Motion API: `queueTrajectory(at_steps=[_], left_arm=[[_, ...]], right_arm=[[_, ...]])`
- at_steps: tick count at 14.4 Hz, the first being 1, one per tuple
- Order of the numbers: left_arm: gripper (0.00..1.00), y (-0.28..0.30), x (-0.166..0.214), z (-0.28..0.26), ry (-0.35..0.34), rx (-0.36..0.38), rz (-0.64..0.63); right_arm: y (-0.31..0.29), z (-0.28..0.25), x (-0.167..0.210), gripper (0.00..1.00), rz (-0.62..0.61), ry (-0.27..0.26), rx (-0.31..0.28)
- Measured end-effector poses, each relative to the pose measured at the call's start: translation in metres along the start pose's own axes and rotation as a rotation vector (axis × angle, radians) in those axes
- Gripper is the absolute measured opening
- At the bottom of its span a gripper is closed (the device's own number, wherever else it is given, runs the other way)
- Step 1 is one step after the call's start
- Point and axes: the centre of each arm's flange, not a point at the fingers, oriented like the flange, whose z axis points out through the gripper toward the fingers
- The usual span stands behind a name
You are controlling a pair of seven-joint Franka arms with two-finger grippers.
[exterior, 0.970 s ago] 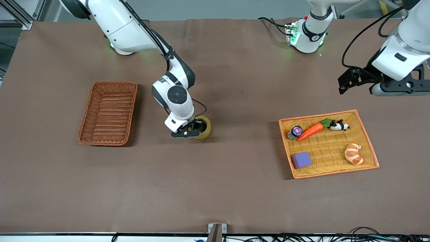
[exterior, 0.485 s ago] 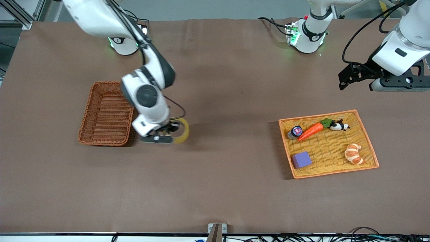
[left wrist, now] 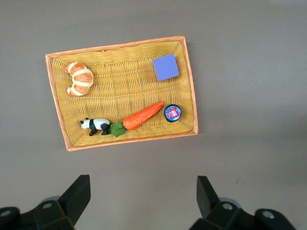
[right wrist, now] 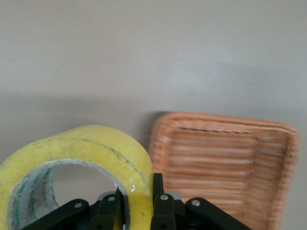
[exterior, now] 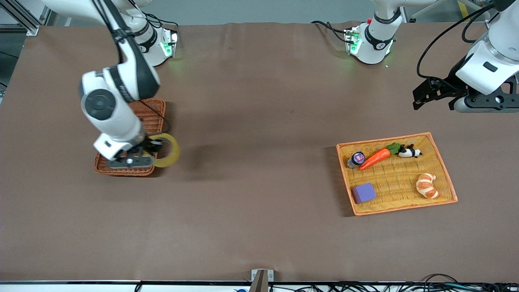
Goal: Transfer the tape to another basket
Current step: 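Grasp the tape with the right gripper and carry it over the basket, then lower the tape into the basket and open the right gripper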
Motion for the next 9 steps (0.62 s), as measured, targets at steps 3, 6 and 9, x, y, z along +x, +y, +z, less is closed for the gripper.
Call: queueTrajectory(at_steps=[3, 6, 9], left_arm=[[0.98, 0.000, 0.001, 0.001, 0.001, 0.000, -0.001], [0.98, -0.003, 0.002, 0.002, 0.001, 0.000, -0.006], [0.99, -0.007, 0.003, 0.003, 0.000, 0.000, -0.013]], right_arm=[[0.073, 0.044, -0.035, 0.22, -0.089, 0.011, -0.002], [0.100, 0.083, -0.066, 0.22, -0.119, -0.010, 0.008], [0.087, 0.122, -0.101, 0.22, -0.143, 0.014, 0.026]])
